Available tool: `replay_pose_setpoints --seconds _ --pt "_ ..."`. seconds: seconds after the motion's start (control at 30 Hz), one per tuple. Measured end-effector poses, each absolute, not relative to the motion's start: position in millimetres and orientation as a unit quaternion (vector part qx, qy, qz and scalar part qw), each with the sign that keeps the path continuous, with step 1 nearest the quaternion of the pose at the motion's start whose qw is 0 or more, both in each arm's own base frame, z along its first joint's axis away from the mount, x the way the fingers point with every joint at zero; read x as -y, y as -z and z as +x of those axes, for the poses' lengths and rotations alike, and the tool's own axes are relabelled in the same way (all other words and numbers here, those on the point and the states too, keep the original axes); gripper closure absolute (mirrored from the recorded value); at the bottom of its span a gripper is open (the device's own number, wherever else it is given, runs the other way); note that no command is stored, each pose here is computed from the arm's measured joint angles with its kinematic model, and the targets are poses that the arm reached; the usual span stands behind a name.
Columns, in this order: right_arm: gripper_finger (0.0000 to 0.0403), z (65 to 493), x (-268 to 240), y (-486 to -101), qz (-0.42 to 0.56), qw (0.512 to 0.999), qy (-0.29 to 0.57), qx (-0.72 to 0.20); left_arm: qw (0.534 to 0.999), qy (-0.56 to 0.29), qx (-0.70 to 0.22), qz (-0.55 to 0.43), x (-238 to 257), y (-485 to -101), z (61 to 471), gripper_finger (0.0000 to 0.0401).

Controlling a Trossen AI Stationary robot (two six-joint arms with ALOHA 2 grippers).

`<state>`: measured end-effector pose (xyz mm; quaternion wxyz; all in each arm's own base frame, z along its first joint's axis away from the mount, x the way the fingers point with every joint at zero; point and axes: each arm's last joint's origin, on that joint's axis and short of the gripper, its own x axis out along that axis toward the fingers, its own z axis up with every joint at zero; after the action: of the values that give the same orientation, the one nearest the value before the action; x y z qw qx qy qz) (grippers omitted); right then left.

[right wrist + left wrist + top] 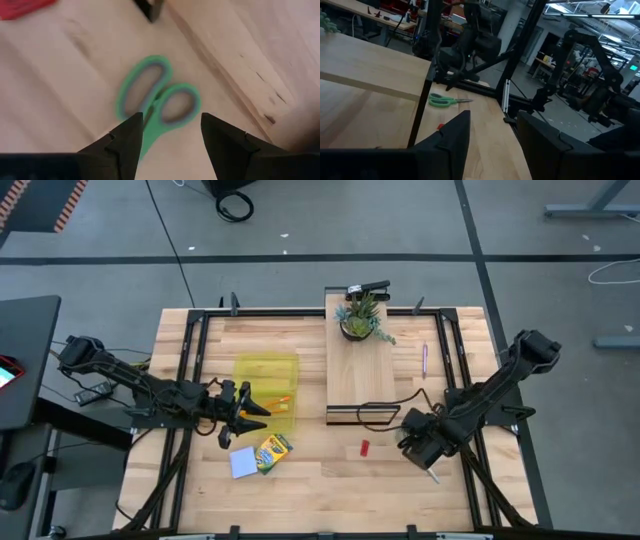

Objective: Pack school essentials
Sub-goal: Put the green scissors into the yellow supply box

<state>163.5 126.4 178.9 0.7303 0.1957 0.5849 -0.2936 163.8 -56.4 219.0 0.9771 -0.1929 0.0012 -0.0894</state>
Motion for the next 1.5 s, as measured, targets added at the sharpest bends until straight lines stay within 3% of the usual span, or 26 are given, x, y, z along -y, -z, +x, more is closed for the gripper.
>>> replay_pose_setpoints --seconds 0.67,1.03,1.3,1.5 --pt "0.0203 172 -131 -143 0.174 0.729 0.338 -0.57 0.977 0.087 0.0 -0.192 56 -219 164 0.0229" --pt "0.025 165 -127 -124 0.22 0.726 0.335 -0.56 0.977 0.087 0.0 -0.192 56 -219 164 0.0229" --pt "0.031 163 -129 -123 0.221 0.719 0.33 -0.571 0.978 0.089 0.007 -0.19 56 -221 164 0.0229" --pt "0.0312 164 -129 -123 0.223 0.718 0.326 -0.573 0.977 0.09 0.016 -0.192 56 -222 164 0.0229"
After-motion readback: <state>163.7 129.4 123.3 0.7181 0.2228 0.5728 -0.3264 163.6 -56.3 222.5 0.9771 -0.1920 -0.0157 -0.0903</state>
